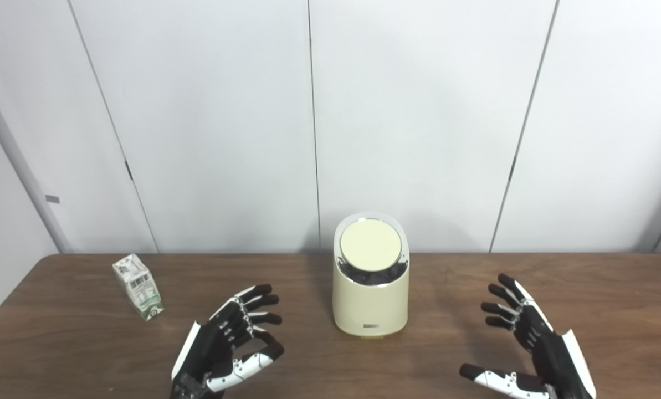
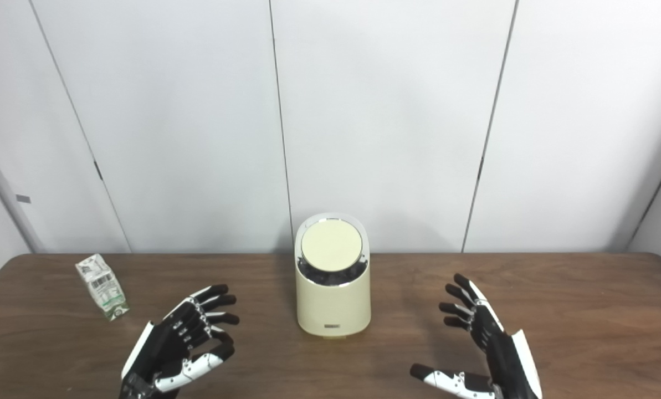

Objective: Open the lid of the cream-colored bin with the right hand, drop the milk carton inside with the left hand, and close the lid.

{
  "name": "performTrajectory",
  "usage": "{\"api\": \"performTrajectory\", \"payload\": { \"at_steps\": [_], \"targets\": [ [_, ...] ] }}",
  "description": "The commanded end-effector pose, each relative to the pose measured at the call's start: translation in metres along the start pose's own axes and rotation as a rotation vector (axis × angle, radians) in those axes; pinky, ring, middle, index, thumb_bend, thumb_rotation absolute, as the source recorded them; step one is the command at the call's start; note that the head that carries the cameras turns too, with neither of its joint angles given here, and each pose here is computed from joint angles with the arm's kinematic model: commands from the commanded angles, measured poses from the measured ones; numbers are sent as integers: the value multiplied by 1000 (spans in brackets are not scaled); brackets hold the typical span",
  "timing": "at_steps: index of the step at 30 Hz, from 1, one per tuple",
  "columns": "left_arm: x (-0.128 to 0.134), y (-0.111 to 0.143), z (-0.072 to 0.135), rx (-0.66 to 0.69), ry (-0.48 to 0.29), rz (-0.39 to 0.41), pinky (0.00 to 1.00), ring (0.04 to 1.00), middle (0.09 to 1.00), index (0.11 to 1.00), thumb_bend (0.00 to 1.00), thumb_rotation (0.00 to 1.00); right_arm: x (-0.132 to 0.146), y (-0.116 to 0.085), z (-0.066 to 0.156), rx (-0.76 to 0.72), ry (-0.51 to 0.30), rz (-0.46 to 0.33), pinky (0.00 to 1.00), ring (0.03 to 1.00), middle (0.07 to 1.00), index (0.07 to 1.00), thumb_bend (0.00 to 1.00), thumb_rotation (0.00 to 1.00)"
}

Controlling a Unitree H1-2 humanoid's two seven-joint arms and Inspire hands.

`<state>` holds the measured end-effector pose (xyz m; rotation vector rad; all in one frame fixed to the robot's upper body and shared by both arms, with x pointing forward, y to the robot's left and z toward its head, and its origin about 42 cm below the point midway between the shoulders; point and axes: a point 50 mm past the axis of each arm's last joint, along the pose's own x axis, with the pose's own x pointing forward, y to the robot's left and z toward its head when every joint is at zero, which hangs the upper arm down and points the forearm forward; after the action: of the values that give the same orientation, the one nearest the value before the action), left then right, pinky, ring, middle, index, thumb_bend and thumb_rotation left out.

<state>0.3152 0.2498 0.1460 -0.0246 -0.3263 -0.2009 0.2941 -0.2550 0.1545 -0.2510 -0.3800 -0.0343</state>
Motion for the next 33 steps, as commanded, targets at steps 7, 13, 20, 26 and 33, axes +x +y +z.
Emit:
{"api": "performTrajectory", "payload": {
  "at_steps": [7, 13, 20, 26, 33],
  "targets": [
    [12, 3, 14, 17, -83, -9, 504, 664, 769, 823, 728, 148, 11, -3, 12, -4, -80, -7, 721, 781, 869, 903, 750, 136],
    [11, 1, 14, 8, -83, -10, 504, 664, 771, 819, 732, 144, 11, -4, 10, -1, -83, -7, 718, 783, 870, 902, 747, 135],
    [13, 0, 14, 23, -84, -7, 496, 656, 762, 812, 730, 153, 16, 2, 13, -9, -79, 19, 708, 783, 872, 905, 728, 367],
    [16, 1, 14, 17, -83, -15, 501, 661, 766, 808, 724, 151, 44, 9, 41, -92, -65, 89, 714, 831, 910, 918, 751, 560],
    [16, 0, 12, 27, -82, -20, 495, 650, 762, 804, 698, 128, 84, 24, 83, -140, -59, 143, 667, 843, 925, 923, 801, 522]
  ]
}}
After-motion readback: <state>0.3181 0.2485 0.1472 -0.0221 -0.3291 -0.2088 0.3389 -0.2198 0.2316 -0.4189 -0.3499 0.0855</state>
